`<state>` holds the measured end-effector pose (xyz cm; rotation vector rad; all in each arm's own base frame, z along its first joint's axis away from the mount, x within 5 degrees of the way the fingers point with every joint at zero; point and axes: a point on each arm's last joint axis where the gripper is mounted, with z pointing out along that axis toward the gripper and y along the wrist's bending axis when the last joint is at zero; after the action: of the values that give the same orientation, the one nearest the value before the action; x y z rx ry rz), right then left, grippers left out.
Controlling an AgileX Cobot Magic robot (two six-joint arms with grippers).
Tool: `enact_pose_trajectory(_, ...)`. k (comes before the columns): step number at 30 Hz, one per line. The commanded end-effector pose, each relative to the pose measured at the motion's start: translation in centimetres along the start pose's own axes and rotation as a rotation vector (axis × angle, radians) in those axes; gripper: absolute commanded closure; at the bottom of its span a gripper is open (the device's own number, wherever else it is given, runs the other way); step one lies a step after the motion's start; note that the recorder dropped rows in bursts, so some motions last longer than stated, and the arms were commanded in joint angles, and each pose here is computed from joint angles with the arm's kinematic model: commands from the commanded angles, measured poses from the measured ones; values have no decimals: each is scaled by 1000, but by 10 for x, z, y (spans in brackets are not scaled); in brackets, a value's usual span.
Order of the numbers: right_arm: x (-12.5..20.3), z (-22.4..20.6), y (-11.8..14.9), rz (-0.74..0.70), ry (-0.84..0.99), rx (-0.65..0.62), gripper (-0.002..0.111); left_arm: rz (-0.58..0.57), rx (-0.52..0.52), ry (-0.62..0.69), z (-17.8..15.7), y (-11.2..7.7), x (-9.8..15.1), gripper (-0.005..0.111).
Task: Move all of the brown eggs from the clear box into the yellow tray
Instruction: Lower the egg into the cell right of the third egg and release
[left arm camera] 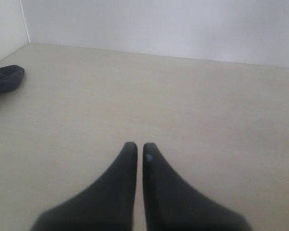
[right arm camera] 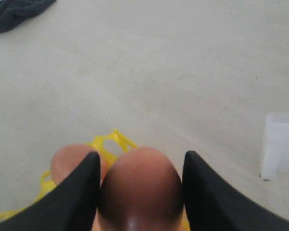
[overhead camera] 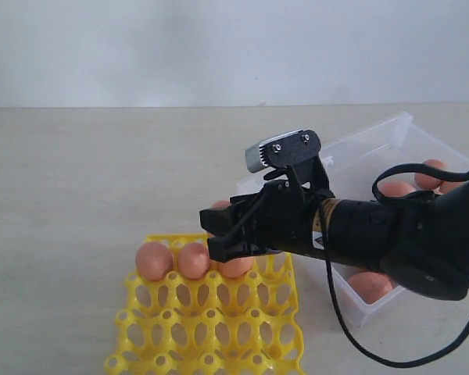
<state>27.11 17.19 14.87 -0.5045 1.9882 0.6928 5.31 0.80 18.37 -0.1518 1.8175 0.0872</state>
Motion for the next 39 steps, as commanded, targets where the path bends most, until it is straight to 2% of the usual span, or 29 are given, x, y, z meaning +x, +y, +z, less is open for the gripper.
enact_pose_trajectory(1, 5, -3, 2, -37, -1, -17, 108, 6, 9, -2, 0, 0, 1, 103)
enact_pose_trajectory(9, -8, -7, 6, 24, -112, -56, 108, 6, 9, -2, 0, 0, 1, 103)
enact_pose_trajectory(14, -25, -20, 11, -51, -147, -36, 108, 6, 9, -2, 0, 0, 1, 103)
enact_pose_trajectory(17, -30, -31, 10, -87, -82, 27, 108, 6, 9, -2, 0, 0, 1, 103)
enact_pose_trajectory(27, 16, -43, 1, -77, 27, 92, 108, 6, 9, -2, 0, 0, 1, 103)
enact_pose_trajectory(33, 16, -46, -4, -44, -27, 145, 108, 6, 9, -2, 0, 0, 1, 103)
enact_pose_trajectory(39, 32, -38, -9, -40, 45, 167, 108, 6, 9, -2, 0, 0, 1, 103)
